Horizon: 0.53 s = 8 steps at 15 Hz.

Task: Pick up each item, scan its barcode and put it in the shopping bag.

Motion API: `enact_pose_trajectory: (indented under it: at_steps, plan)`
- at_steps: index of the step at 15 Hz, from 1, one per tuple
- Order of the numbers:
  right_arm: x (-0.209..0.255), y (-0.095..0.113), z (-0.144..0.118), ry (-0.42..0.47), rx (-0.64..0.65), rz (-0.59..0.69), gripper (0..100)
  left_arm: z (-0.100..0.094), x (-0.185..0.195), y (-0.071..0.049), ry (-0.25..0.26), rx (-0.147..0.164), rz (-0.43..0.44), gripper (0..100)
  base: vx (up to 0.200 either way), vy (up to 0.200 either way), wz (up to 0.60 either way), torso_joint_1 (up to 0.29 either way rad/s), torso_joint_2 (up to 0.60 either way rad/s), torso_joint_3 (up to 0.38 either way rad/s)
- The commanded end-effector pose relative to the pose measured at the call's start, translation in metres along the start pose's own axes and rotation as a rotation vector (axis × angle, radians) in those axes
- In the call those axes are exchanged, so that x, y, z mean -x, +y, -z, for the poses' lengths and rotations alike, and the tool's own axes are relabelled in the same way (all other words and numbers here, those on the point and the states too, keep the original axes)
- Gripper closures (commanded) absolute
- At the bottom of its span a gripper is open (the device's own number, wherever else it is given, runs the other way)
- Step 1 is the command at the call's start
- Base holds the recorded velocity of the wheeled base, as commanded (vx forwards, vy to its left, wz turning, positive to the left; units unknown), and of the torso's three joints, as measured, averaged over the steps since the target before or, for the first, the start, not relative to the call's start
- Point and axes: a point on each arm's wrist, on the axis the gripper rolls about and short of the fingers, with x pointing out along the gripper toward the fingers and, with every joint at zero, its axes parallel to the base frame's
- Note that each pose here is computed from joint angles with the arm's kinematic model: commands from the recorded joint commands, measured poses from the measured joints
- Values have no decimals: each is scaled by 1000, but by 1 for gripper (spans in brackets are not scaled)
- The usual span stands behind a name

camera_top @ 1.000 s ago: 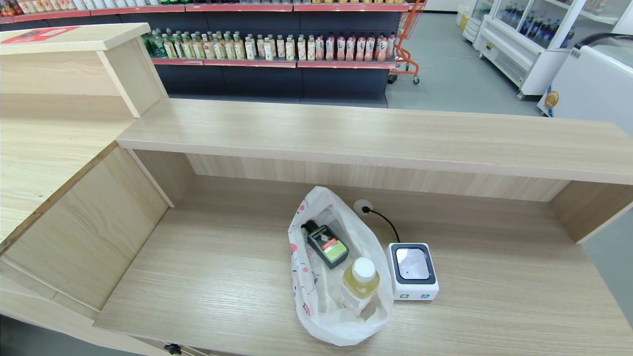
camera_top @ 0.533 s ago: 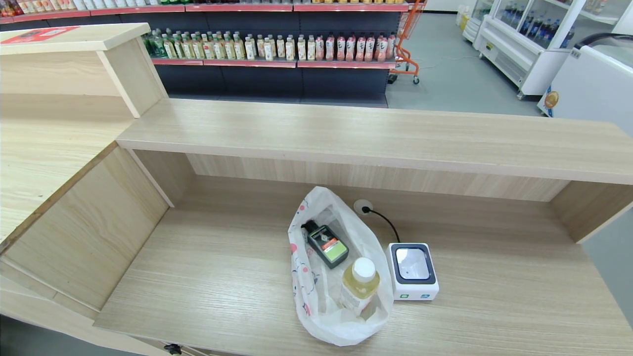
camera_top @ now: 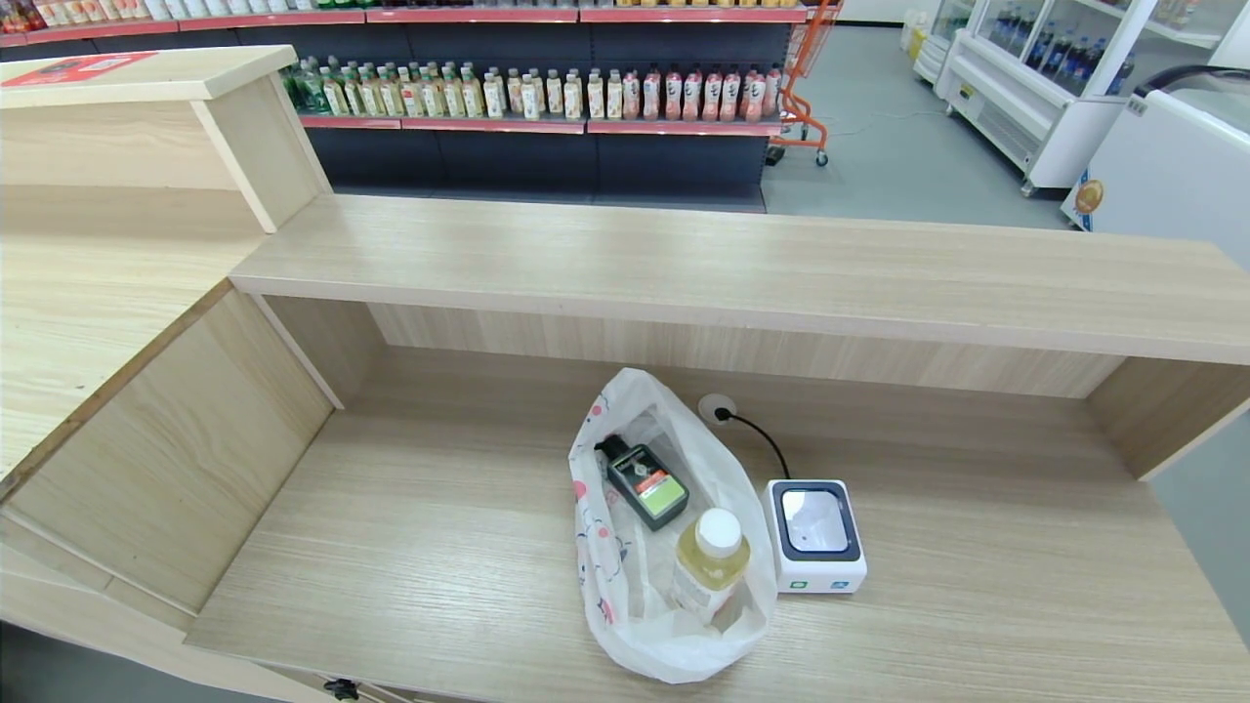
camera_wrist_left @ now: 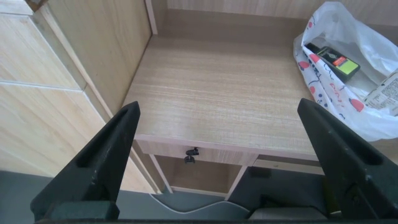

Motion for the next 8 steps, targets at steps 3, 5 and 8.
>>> enact_pose_trajectory:
  at_steps: [3,5,8]
  plan:
    - [0,0,0,5,1,-1,0,0,0,0,-1,0,-1,0,0,0,0,0,0,0]
    - [0,0,0,5,1,-1,0,0,0,0,-1,0,1,0,0,0,0,0,0,0]
    - [0,0,0,5,2,-1,0,0,0,0,-1,-1,-1,0,0,-133,0,0,0,0]
